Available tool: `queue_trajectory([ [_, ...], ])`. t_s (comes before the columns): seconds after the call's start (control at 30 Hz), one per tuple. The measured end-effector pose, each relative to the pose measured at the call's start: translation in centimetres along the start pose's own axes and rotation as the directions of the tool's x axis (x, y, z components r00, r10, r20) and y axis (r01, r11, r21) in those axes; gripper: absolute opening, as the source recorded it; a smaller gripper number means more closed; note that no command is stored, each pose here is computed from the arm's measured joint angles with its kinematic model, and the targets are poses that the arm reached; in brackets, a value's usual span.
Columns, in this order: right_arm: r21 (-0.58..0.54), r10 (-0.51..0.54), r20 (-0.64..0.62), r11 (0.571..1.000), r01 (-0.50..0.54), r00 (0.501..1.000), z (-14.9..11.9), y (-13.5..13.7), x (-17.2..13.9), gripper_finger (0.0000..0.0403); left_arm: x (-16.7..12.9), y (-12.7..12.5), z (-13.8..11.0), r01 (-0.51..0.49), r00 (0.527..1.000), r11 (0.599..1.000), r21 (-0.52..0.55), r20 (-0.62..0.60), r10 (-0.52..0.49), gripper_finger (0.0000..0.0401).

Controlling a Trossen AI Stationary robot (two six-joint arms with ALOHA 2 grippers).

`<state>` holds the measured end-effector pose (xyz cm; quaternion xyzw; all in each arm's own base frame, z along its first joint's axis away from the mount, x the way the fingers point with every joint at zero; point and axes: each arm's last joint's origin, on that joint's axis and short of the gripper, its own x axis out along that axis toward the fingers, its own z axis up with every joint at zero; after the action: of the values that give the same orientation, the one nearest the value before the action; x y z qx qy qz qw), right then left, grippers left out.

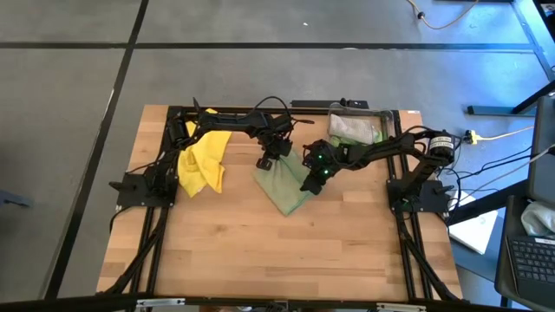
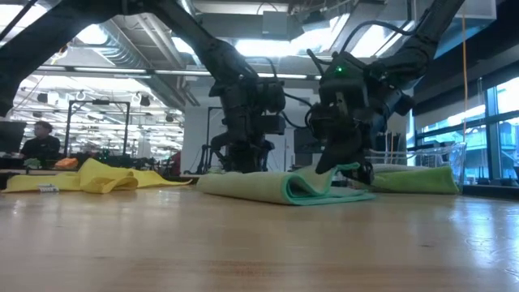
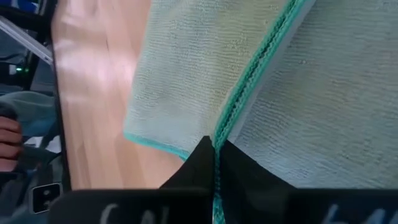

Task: Fold microfiber towels
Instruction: Fold the light green cloth

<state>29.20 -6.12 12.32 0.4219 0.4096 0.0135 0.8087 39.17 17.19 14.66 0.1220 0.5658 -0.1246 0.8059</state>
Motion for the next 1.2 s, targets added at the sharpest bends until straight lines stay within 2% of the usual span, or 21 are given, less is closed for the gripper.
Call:
queue_trajectory([
  [0.3,-0.036,0.046,0.030,0.998,-0.045,0.999,0.4,1.2,-1.2,0.0006,-0.6,0.3,0.5,-0.050,0.998,0.999,0.017,-0.034,0.051,0.0001],
  [0.4,-0.050,0.043,0.034,0.998,-0.042,0.998,0.4,1.4,-1.5,0.0007,-1.5,0.4,1.1,-0.077,0.995,0.997,0.017,-0.067,0.078,0.0001],
  [0.67,-0.095,0.039,0.061,0.995,-0.033,0.997,0.4,2.4,-2.9,0.0007,-3.8,0.3,2.2,-0.122,0.991,0.991,0.046,-0.050,0.124,0.0001],
  [0.8,-0.102,-0.027,0.065,0.994,0.034,0.997,-0.1,2.7,-4.1,0.0007,-4.1,0.6,2.6,-0.141,0.989,0.988,0.063,-0.029,0.143,0.0001],
  [1.03,-0.059,-0.206,-0.020,0.977,0.205,0.978,-1.7,2.0,-5.0,0.0007,-4.1,0.6,4.1,-0.216,0.975,0.971,0.102,0.064,0.211,0.0000],
  [1.2,-0.061,-0.233,-0.036,0.971,0.231,0.972,-1.9,1.8,-5.0,0.0007,-4.1,0.4,5.2,-0.273,0.959,0.951,0.144,0.120,0.257,0.0000],
])
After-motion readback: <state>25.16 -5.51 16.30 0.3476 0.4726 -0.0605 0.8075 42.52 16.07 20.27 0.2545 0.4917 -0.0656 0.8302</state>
